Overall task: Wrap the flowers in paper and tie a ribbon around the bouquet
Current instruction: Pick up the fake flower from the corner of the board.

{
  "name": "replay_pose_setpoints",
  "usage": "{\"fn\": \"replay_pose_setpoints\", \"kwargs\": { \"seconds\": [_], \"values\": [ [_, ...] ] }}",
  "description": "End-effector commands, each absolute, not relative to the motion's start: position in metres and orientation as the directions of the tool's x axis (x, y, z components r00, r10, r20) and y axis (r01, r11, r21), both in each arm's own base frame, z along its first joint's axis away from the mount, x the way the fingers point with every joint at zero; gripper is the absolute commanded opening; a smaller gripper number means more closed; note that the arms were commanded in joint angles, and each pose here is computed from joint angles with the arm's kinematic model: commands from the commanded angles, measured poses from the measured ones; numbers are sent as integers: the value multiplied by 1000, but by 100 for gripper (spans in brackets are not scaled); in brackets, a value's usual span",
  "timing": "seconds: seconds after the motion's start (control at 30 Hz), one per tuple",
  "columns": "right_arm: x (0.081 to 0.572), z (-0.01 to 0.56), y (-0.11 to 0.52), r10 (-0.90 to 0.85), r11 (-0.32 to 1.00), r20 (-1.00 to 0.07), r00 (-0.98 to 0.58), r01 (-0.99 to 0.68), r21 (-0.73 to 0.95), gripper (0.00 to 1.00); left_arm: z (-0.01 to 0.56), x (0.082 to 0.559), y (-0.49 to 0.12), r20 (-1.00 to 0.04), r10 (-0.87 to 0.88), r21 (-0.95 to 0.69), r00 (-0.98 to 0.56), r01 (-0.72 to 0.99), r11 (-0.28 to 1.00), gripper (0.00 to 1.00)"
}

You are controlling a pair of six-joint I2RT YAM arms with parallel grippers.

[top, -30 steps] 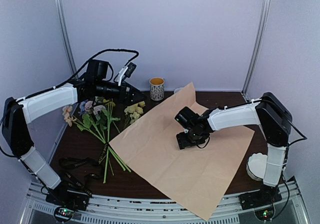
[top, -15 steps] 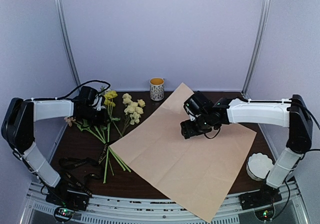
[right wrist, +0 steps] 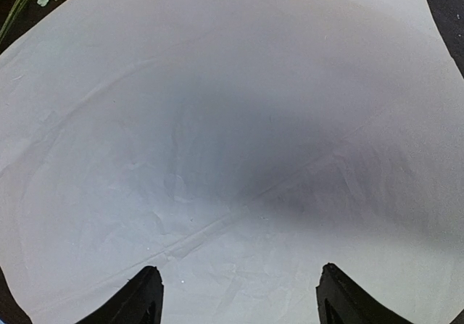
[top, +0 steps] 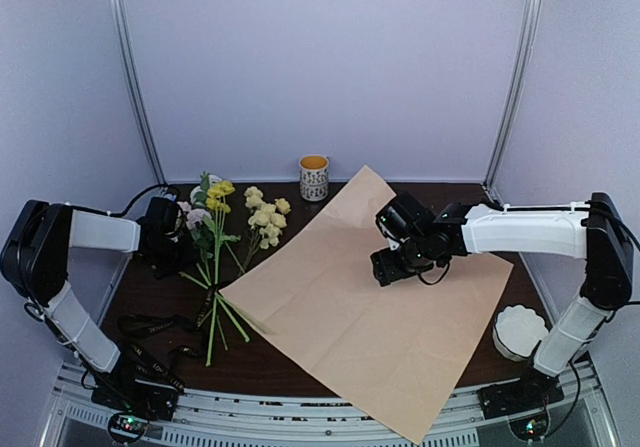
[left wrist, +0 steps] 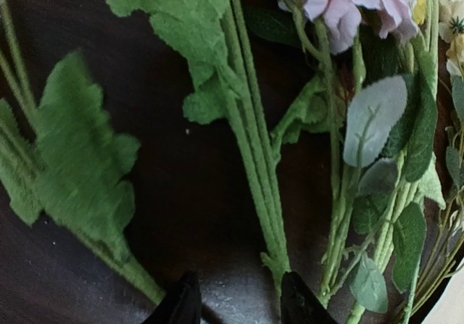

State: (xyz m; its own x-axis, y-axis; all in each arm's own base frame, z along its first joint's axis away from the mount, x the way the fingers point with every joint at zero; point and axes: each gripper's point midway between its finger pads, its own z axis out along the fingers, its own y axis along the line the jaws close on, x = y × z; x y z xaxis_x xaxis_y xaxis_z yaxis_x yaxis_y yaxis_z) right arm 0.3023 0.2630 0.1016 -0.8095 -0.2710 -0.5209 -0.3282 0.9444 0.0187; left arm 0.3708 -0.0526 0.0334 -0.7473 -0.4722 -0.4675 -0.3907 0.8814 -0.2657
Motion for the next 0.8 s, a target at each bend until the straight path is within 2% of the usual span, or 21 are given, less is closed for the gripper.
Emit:
{"fn": "replay_pose_setpoints", "kwargs": {
  "seconds": [0.0, 0.17, 0.47, 0.53, 0.67, 0.77],
  "values": [
    [305, 101, 255, -290, 945, -528, -799, -327, -25, 74, 42, 392, -50, -491, -548, -337, -677, -433, 836, 42],
    [305, 98, 253, -294, 946, -523, -800, -323, -38, 74, 34, 387, -51, -461, -564, -338, -685, -452, 826, 42],
    [305, 90, 258, -311, 940, -503, -806, -339, -38, 74, 99, 386, -29, -606, -499, -271, -619, -429, 861, 46],
    [306, 90, 258, -307, 941, -505, -807, -336, -37, 74, 94, 381, -25, -603, -499, -251, -623, -445, 859, 50],
    [304, 89, 256, -303, 943, -503, -810, -331, -36, 74, 61, 371, -28, -534, -547, -270, -645, -483, 833, 67],
    [302, 87, 253, -305, 943, -496, -813, -330, -40, 74, 39, 369, -37, -479, -573, -297, -666, -491, 819, 71]
  ]
}}
